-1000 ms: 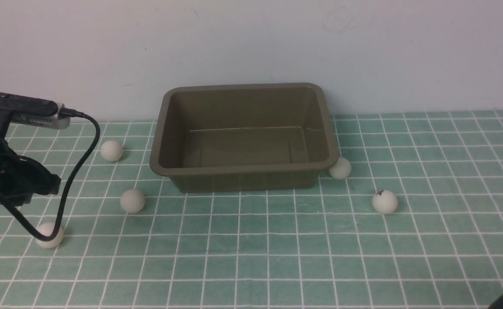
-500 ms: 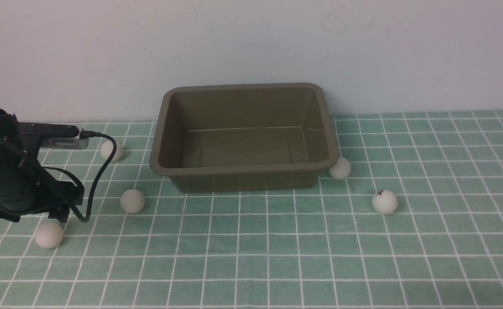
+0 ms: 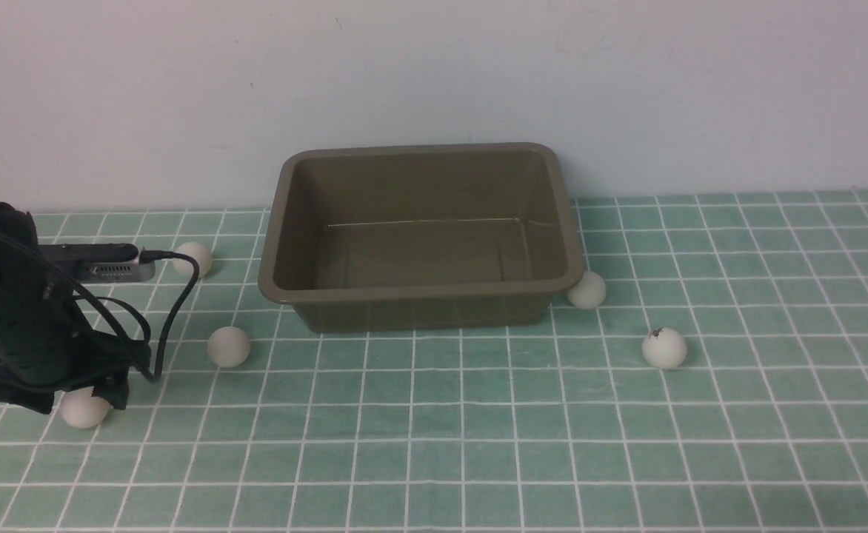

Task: Put the table tennis balls in the box on the green coffee tablecloth.
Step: 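Reach for and grasp a ping pong ball on the table beside the basket, then drop the ball into the bin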

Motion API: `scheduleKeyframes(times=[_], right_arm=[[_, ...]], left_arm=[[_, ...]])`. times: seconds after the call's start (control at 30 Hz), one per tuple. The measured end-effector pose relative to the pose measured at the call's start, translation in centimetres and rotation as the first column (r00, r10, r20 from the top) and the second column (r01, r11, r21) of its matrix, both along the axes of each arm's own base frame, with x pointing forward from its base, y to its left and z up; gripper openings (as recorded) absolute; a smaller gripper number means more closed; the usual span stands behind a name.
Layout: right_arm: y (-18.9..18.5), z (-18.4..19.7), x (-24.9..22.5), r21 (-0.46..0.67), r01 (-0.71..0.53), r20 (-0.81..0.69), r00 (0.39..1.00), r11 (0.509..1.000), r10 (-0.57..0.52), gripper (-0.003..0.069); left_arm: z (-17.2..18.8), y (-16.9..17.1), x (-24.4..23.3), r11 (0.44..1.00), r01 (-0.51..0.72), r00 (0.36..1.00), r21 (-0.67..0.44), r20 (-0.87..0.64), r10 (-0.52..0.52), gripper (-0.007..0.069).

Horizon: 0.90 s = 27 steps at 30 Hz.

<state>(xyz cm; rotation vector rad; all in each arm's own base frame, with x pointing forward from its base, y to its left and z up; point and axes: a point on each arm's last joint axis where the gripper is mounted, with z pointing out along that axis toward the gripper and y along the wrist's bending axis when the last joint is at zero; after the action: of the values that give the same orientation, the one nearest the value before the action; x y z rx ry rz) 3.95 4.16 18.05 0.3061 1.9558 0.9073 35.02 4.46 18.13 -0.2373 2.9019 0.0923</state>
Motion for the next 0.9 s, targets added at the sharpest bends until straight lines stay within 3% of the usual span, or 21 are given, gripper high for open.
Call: scheduleKeyframes(times=[0.17, 0.3, 0.5, 0.63, 0.8, 0.9], right_arm=[[0.0, 0.0, 0.0, 0.0, -0.002, -0.001, 1.0, 1.0, 0.002, -0.0016], [0.0, 0.0, 0.0, -0.005, -0.007, -0.001, 1.0, 1.0, 0.007, -0.0016], [0.1, 0.0, -0.1, -0.029, -0.021, 0.007, 1.0, 0.999, 0.022, -0.0016], [0.2, 0.0, -0.2, -0.031, -0.036, -0.002, 0.999, 0.999, 0.036, -0.0016], [0.3, 0.0, -0.3, -0.027, -0.057, -0.015, 0.998, 0.998, 0.056, -0.0016], [0.4, 0.0, -0.4, -0.026, -0.059, -0.016, 0.998, 0.998, 0.059, -0.0016]], left_arm=[[8.2, -2.9, 1.3, 0.996, 0.072, 0.986, -0.057, 0.152, -0.063, 0.0352], [11.2, -8.2, 3.3, 0.961, 0.223, 0.918, -0.164, 0.368, -0.15, 0.0352], [8.6, -14.8, 5.8, 0.89, 0.402, 0.849, -0.215, 0.452, -0.274, 0.0352], [5.7, -17.2, 7.3, 0.865, 0.449, 0.847, -0.223, 0.416, -0.332, 0.0352], [4.1, -19.0, 8.2, 0.824, 0.542, 0.795, -0.164, 0.418, -0.439, 0.0357], [4.2, -19.1, 8.4, 0.815, 0.563, 0.774, -0.141, 0.436, -0.459, 0.0447]])
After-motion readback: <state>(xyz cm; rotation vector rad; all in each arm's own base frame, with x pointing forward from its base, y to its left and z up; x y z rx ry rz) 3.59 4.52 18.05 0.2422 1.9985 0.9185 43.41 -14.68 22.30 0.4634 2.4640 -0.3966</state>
